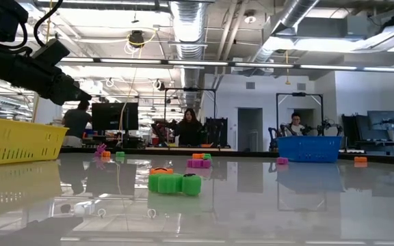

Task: Sort Halloween decoration
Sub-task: Put the orange skeleton toy into the red bin

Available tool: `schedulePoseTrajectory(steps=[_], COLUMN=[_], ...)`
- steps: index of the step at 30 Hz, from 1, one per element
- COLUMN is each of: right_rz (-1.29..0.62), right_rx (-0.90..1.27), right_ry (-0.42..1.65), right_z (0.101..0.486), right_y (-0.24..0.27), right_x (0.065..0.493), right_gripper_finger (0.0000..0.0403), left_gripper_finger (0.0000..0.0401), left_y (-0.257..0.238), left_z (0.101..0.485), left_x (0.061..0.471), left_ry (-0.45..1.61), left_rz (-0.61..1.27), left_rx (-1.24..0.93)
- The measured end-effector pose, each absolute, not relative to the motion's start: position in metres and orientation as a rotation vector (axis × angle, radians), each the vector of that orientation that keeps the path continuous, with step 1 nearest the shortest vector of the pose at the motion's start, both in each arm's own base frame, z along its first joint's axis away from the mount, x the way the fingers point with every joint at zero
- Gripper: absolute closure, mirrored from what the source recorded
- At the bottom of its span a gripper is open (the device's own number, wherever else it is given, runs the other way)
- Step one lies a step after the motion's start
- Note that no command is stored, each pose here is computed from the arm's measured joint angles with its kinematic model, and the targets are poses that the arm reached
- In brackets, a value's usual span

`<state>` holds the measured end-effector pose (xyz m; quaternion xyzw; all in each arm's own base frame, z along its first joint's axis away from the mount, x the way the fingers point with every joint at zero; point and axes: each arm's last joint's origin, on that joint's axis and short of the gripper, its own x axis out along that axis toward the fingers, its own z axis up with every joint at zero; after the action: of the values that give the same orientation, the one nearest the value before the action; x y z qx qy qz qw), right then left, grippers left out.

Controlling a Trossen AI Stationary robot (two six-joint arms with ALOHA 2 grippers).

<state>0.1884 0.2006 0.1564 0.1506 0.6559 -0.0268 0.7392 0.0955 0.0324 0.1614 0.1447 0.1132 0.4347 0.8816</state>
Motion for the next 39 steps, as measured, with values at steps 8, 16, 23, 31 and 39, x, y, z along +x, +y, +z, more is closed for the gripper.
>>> schedulePoseTrajectory(steps=[8,16,23,31,39], right_rz=[-0.053,-0.039,-0.017,-0.251,-0.476], right_rx=[0.299,0.314,0.291,0.424,0.601], right_ry=[1.472,1.499,1.491,1.535,1.531], right_z=[0.153,0.154,0.161,0.183,0.179], right_y=[0.209,0.208,0.210,0.205,0.204], right_x=[0.198,0.197,0.201,0.208,0.201], right_gripper_finger=[0.0343,0.0364,0.0340,0.0284,0.0215], left_gripper_finger=[0.0383,0.0383,0.0383,0.0383,0.0383], left_y=[0.032,0.032,0.032,0.032,0.032], left_z=[0.161,0.161,0.161,0.161,0.161], left_x=[0.096,0.096,0.096,0.096,0.096], left_ry=[0.236,0.236,0.236,0.235,0.236], left_rz=[0.905,0.905,0.905,0.905,0.905], left_rx=[0.301,0.301,0.301,0.301,0.301])
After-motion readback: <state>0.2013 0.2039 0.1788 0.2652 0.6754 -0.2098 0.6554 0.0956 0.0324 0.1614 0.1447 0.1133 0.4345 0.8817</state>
